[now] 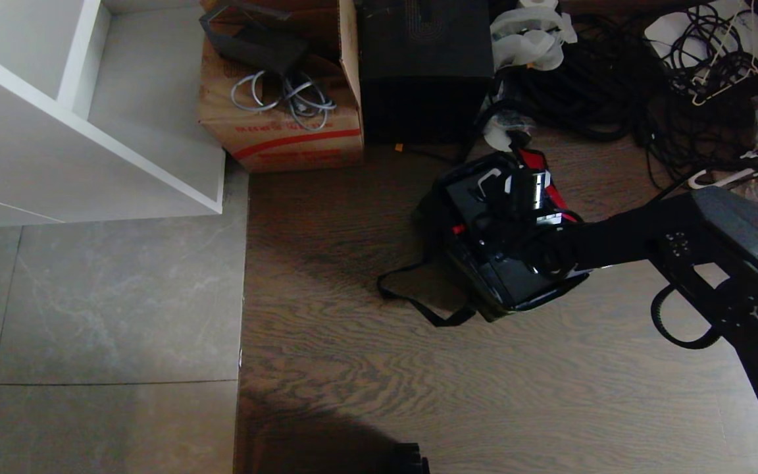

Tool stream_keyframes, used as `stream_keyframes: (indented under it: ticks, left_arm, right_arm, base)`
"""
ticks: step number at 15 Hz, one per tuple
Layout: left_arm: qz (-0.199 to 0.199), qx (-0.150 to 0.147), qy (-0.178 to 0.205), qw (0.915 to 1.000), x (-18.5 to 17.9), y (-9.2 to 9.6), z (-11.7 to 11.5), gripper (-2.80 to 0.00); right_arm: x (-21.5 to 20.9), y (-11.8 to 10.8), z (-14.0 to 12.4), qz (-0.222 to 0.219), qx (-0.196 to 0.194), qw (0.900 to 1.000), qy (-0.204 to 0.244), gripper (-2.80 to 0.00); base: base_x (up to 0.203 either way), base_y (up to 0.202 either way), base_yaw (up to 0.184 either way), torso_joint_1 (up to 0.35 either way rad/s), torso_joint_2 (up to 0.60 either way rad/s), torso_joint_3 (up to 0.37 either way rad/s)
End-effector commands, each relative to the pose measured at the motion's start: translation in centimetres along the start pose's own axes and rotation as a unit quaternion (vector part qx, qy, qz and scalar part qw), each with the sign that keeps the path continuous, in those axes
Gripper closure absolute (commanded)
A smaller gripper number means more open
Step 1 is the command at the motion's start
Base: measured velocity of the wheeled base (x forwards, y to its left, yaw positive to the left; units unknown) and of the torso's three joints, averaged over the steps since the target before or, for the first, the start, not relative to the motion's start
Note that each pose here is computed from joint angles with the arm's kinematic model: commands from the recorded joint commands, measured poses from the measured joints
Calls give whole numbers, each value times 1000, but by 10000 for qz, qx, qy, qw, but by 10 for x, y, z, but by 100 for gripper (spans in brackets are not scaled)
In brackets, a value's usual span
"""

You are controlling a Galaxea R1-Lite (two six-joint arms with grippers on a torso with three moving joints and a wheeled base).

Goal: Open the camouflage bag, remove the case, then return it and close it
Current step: Lift the black box

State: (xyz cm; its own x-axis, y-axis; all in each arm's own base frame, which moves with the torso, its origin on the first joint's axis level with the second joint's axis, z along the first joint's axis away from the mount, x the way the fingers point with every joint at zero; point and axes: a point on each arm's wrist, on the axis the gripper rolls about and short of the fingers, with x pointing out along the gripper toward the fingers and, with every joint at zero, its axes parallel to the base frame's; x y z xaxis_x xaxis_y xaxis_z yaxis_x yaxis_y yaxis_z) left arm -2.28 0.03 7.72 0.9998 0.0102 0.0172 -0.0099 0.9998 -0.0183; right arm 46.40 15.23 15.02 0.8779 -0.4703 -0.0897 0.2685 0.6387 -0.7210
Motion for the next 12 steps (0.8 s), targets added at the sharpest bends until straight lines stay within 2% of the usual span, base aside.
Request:
stream_keyframes:
  ticks: [1,3,9,12]
  left_arm:
    - [3,-1,48,10000,1,0,-3,0]
    - [3,-1,48,10000,1,0,-3,0]
    - [4,-1,51,10000,1,0,-3,0]
    - [4,-1,55,10000,1,0,-3,0]
  right_arm:
    - [-6,-13,9,-71,94,9999,-97,0]
    - [-15,-32,20,-129,189,9995,-198,0]
    - [-71,-123,61,-316,564,9957,-663,0]
    - [-93,-149,74,-359,781,9923,-895,0]
  base:
    - [0,0,0,0,0,0]
    - [0,0,0,0,0,0]
    - [0,0,0,0,0,0]
    - [0,0,0,0,0,0]
